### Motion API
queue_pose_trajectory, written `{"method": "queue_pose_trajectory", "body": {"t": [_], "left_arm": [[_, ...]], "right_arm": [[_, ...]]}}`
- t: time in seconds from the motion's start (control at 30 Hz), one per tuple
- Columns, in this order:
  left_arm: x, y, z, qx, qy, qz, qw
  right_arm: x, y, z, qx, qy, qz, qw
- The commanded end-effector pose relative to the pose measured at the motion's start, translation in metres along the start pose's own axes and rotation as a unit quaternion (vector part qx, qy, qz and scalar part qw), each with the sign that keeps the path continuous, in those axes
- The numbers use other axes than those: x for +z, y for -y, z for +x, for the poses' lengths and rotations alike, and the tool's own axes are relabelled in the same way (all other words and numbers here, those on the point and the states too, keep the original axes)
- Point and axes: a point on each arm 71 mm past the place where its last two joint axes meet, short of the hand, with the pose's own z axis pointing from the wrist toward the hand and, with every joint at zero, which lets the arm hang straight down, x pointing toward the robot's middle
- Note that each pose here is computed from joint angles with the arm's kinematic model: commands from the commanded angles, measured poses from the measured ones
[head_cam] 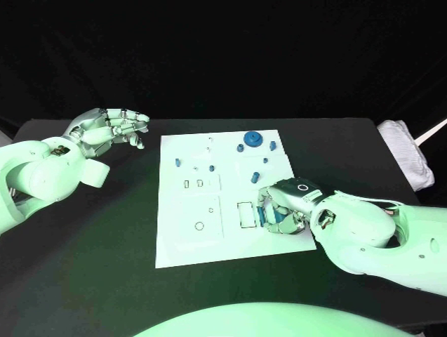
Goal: Assemble the parts on the task board
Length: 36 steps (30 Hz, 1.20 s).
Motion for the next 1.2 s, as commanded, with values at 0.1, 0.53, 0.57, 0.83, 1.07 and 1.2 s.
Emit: {"method": "queue_pose_trajectory", "body": {"t": [0.1, 0.53, 0.57, 0.83, 1.07, 1.2], "left_arm": [[0.0004, 0.001, 0.0021, -0.001, -0.009, 0.004, 1.0], [0.0004, 0.0009, 0.002, -0.001, -0.009, 0.004, 1.0], [0.0004, 0.0009, 0.002, -0.001, -0.009, 0.004, 1.0], [0.0005, 0.0008, 0.0017, -0.001, -0.009, 0.004, 1.0], [0.0004, 0.0007, 0.0014, -0.001, -0.008, 0.004, 1.0], [0.0003, 0.0007, 0.0013, -0.001, -0.008, 0.004, 1.0]], "right_arm": [[0.0005, -0.0003, 0.002, -0.009, -0.009, 0.001, 1.0], [0.0011, -0.0015, 0.0027, -0.008, -0.01, 0.0, 1.0], [0.001, -0.0015, 0.0027, -0.008, -0.01, 0.0, 1.0], [0.0008, -0.0012, 0.0026, -0.007, -0.009, 0.0, 1.0], [0.0008, -0.0015, 0.0015, -0.003, -0.002, -0.001, 1.0], [0.0005, -0.0015, 0.0002, 0.002, 0.007, -0.001, 1.0]]}}
